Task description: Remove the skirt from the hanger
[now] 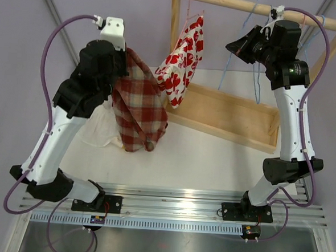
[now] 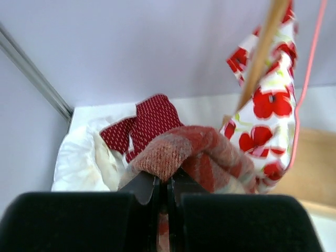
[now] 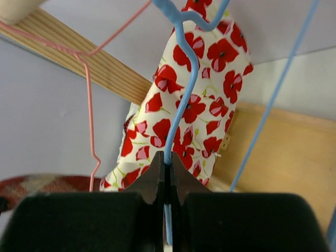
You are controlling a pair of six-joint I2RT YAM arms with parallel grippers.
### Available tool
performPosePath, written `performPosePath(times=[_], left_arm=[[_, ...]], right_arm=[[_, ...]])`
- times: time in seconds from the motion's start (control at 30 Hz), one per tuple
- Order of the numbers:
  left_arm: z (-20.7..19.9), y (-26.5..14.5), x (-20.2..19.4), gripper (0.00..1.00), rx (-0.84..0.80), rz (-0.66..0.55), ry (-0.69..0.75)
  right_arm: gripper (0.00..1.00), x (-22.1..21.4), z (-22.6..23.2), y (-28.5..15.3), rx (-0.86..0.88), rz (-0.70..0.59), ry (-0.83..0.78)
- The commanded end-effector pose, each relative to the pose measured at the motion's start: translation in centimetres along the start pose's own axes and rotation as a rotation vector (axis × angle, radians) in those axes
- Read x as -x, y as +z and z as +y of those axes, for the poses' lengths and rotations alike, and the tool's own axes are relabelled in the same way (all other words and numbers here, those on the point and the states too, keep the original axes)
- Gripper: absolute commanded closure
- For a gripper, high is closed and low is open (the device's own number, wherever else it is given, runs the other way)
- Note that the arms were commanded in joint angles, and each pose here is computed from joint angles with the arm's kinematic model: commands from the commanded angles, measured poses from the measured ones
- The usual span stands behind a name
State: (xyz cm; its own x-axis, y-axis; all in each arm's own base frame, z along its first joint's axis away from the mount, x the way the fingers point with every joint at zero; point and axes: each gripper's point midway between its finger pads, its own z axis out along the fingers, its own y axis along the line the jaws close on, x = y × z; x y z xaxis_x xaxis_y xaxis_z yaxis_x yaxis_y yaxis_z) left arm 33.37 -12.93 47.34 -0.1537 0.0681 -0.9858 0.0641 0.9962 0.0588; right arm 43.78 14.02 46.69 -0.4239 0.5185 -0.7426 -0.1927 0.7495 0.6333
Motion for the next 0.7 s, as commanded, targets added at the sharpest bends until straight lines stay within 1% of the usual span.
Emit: performPosePath(times=[0.0, 0.07, 0.1, 0.13, 0.17, 0.2, 0.23, 0.27, 0.43, 0.5, 0.53, 0.57, 0.6, 0.63, 0.67], left_arm=[[1.5, 2.8, 4.5, 1.00, -0.019, -0.096, -0.001], [2.5, 4.0, 5.5, 1.00, 0.008, -0.110, -0.023], [4.0, 4.7, 6.1, 1.00, 0.043, -0.122, -0.037], [4.1, 5.6, 7.0, 1.00, 0.035, -0.151, -0.055], [4.5, 6.3, 7.3, 1.00, 0.037, -0.163, -0.059], [5.8, 7.0, 7.5, 1.00, 0.063, -0.174, -0.065], [6.0, 8.1, 7.7, 1.00, 0.070, -0.182, -0.104], [6.4, 8.5, 7.8, 1.00, 0.079, -0.188, -0.110], [9.6, 11.5, 5.8, 1.00, 0.179, -0.170, -0.116], [10.3, 13.4, 3.0, 1.00, 0.190, -0.111, -0.122], [10.3, 14.0, 2.2, 1.00, 0.186, -0.096, -0.148], [10.1, 15.3, -0.4, 1.00, 0.169, -0.039, -0.151], [9.8, 15.9, -1.7, 0.93, 0.165, -0.010, -0.156], [9.7, 16.4, -3.1, 0.79, 0.169, 0.020, -0.170], [9.6, 17.2, -6.0, 0.45, 0.184, 0.083, -0.173]], right_arm=[[1.00, 0.0, 1.3, 0.2, 0.083, -0.008, 0.017], [1.00, -0.7, 0.9, 0.2, 0.083, 0.010, 0.024], [1.00, -1.0, 0.9, 0.2, 0.083, 0.017, 0.026], [1.00, -1.5, 0.6, 0.1, 0.080, 0.029, 0.030], [1.00, -1.7, 0.5, 0.1, 0.078, 0.034, 0.031], [1.00, -1.9, 0.4, 0.0, 0.076, 0.039, 0.032], [1.00, -2.4, 0.2, -0.2, 0.072, 0.049, 0.030], [1.00, -2.6, 0.2, -0.4, 0.070, 0.054, 0.029], [0.99, -3.8, -0.6, -1.6, 0.047, 0.079, 0.012], [0.86, -4.1, -0.6, -2.1, 0.044, 0.089, 0.003], [0.71, -4.0, -0.4, -2.6, 0.046, 0.085, -0.008], [0.30, -4.1, -0.5, -2.8, 0.038, 0.087, -0.012], [0.14, -4.0, -0.5, -3.1, 0.038, 0.083, -0.017], [0.04, -3.7, 0.0, -3.8, 0.042, 0.070, -0.025], [0.01, -3.4, 0.1, -4.2, 0.042, 0.061, -0.028]])
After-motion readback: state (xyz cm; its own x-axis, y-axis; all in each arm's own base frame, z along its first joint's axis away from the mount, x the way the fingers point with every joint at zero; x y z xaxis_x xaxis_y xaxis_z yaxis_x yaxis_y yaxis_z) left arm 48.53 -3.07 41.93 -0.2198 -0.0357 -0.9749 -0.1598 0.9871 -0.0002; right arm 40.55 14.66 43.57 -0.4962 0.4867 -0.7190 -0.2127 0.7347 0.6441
